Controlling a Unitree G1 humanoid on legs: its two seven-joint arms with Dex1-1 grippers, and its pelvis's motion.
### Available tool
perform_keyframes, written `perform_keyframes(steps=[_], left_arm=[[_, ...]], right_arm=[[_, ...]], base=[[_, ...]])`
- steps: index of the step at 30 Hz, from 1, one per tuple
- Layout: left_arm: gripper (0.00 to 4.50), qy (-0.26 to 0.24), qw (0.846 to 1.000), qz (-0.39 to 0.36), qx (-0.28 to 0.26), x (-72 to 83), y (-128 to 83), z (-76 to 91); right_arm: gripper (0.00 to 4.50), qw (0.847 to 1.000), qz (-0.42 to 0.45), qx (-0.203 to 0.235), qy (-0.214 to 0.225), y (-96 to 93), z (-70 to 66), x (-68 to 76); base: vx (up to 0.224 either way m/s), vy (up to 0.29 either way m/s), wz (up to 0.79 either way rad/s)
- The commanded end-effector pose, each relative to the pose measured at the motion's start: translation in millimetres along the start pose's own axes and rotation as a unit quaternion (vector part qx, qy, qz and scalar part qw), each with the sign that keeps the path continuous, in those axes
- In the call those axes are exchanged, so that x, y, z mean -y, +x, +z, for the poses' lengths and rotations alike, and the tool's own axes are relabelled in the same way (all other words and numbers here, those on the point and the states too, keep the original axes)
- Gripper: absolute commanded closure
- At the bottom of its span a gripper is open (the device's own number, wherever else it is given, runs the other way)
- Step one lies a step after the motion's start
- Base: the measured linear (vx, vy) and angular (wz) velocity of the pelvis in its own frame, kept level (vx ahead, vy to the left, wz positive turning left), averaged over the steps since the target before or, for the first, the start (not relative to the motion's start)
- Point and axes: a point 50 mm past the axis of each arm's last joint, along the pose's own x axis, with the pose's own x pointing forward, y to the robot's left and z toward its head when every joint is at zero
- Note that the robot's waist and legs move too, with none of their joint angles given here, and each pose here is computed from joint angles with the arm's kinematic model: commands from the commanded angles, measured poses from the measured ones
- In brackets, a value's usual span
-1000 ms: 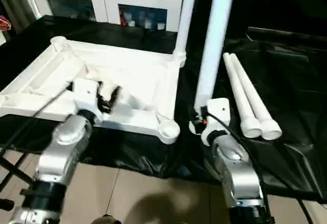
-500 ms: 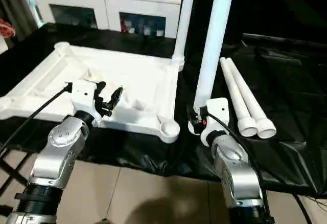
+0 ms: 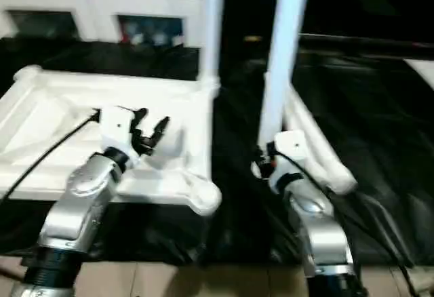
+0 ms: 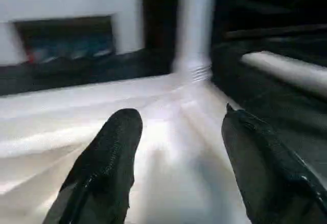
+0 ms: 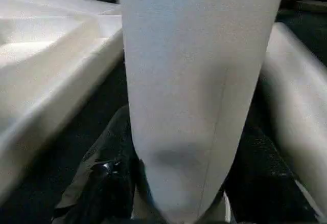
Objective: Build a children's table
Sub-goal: Pick table leg
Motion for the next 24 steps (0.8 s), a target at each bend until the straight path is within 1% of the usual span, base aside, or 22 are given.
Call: perform_keyframes(steps=[1, 3, 6, 9, 12, 13, 14, 15, 16, 17, 18, 19, 20, 22, 23, 24], left_arm=[[1.57, -0.001, 1.0, -0.006, 0.007, 4.2, 2, 4.1], [1.57, 0.001, 1.0, -0.005, 0.004, 4.1, 1, 2.8], [1.57, 0.006, 1.0, -0.007, 0.006, 4.3, 0, 2.3], [1.57, 0.01, 1.0, -0.008, 0.008, 4.0, 0, 2.4], [1.57, 0.014, 1.0, -0.016, 0.001, 1.7, -1, 0.9], [1.57, 0.017, 0.999, -0.05, 0.001, 2.2, 0, 1.3], [1.4, 0.017, 0.998, -0.053, 0.001, 2.2, 0, 1.3], [1.4, 0.017, 0.996, -0.092, 0.005, 3.3, -1, 3.2], [1.4, 0.017, 0.995, -0.102, 0.007, 3.6, -1, 3.9], [1.23, 0.018, 0.993, -0.116, 0.009, 3.9, -2, 4.9], [1.2, 0.029, 0.984, -0.177, -0.001, 4.8, -4, 5.5], [1.2, 0.031, 0.976, -0.217, -0.013, 5.6, -6, 4.8], [1.12, 0.032, 0.969, -0.243, -0.021, 6.1, -8, 4.3], [1.12, 0.049, 0.951, -0.304, -0.039, 6.3, -14, 3.4], [1.29, 0.057, 0.942, -0.327, -0.048, 5.4, -16, 2.7], [1.49, 0.058, 0.93, -0.358, -0.062, 4.4, -19, 1.5]], right_arm=[[2.61, 1.0, -0.01, -0.002, -0.01, -3.9, 1.1, 9.0], [2.61, 1.0, -0.009, -0.003, -0.018, -4.3, 0.9, 8.8], [2.61, 1.0, -0.005, -0.002, -0.017, -5.1, 0.4, 7.7], [2.61, 1.0, 0.0, -0.003, -0.019, -5.4, -0.1, 6.1], [2.61, 1.0, 0.01, -0.004, -0.022, -5.1, -0.2, 2.8], [2.61, 1.0, 0.023, -0.001, -0.018, -4.8, 1.2, 1.0], [2.61, 1.0, 0.024, -0.001, -0.018, -4.8, 1.4, 0.8], [2.61, 0.999, 0.038, 0.005, -0.011, -5.0, 3.4, -0.6], [2.61, 0.999, 0.042, 0.006, -0.009, -5.2, 3.9, -0.8], [2.61, 0.999, 0.047, 0.008, -0.005, -5.3, 4.7, -1.1], [2.61, 0.997, 0.078, 0.015, 0.001, -7.1, 8.1, -3.1], [2.61, 0.995, 0.095, 0.014, -0.001, -8.2, 9.1, -3.8], [2.61, 0.994, 0.106, 0.013, -0.002, -8.9, 9.7, -4.2], [2.61, 0.991, 0.133, 0.008, -0.007, -11.2, 10.6, -4.5], [2.61, 0.989, 0.147, 0.005, -0.01, -12.7, 10.9, -4.5], [2.61, 0.987, 0.163, 0.002, -0.015, -14.7, 11.4, -4.4]], base=[[0.051, -0.013, -0.12], [-0.03, 0.002, -0.07], [-0.065, 0.019, 0.32], [-0.017, -0.009, 0.03], [-0.099, -0.026, 0.09], [-0.096, -0.039, 0.18], [-0.096, -0.039, 0.18], [-0.089, -0.024, 0.17], [-0.099, -0.019, 0.11], [-0.099, -0.019, 0.11], [-0.093, -0.016, 0.02], [-0.083, -0.02, 0.0], [-0.083, -0.02, 0.0], [0.0, 0.0, 0.0], [0.0, 0.0, 0.0], [0.0, 0.0, 0.0]])
